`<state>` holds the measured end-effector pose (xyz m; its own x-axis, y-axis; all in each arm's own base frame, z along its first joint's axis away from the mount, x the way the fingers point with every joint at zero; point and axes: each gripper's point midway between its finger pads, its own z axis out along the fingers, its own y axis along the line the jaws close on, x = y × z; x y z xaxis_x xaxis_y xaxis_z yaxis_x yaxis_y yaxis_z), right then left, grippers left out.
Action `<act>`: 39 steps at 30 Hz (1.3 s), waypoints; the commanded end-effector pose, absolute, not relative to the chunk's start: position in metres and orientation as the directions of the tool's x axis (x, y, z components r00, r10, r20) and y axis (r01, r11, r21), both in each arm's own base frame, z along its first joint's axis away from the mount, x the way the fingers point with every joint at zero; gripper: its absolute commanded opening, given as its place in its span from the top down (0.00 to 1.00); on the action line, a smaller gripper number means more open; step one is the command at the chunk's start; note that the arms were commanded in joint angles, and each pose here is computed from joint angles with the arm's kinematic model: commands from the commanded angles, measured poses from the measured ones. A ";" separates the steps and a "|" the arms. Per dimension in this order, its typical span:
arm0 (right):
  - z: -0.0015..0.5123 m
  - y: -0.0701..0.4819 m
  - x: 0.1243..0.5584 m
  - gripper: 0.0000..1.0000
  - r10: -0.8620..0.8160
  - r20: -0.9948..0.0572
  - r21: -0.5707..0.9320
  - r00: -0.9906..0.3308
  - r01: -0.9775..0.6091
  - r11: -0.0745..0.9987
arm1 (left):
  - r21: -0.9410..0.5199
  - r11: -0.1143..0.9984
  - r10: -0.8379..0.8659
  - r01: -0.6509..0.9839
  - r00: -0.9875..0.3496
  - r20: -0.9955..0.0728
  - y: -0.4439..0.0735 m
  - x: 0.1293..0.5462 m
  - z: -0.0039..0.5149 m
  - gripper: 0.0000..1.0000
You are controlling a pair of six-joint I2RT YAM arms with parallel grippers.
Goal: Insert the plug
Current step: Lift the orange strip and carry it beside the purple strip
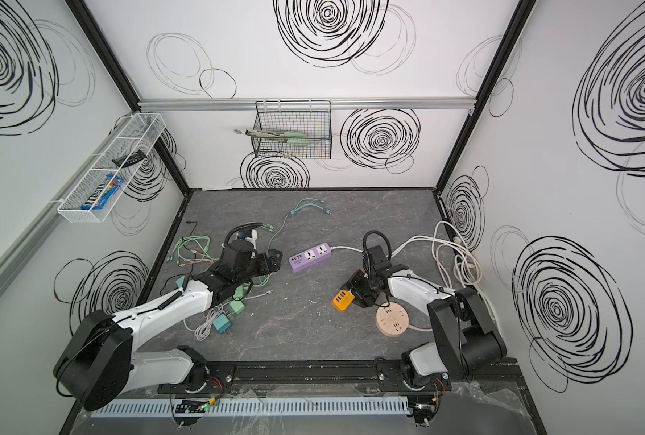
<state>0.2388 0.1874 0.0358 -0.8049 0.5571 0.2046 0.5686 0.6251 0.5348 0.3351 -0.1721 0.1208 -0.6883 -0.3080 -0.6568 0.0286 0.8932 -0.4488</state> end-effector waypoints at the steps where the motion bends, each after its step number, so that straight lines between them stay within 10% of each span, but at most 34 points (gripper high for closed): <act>1: 0.045 0.212 0.245 0.55 0.567 0.235 0.578 -0.789 0.582 0.571 | -0.427 0.903 -0.277 0.052 -0.690 -0.669 -0.185 0.337 0.124 0.04; 18: 0.062 0.276 0.247 0.28 0.430 0.184 0.658 -0.884 0.436 0.614 | -0.389 0.916 -0.225 0.093 -0.683 -0.694 -0.191 0.318 0.132 0.04; 26: 0.115 0.264 0.270 0.04 0.418 -0.066 0.767 -0.906 0.222 0.602 | -0.349 0.930 -0.182 0.116 -0.678 -0.712 -0.202 0.315 0.136 0.04; 39: 0.134 0.194 0.340 0.03 0.242 -0.408 0.688 -0.880 -0.123 0.715 | -0.141 0.974 0.025 0.180 -0.697 -0.717 -0.214 0.290 0.111 0.04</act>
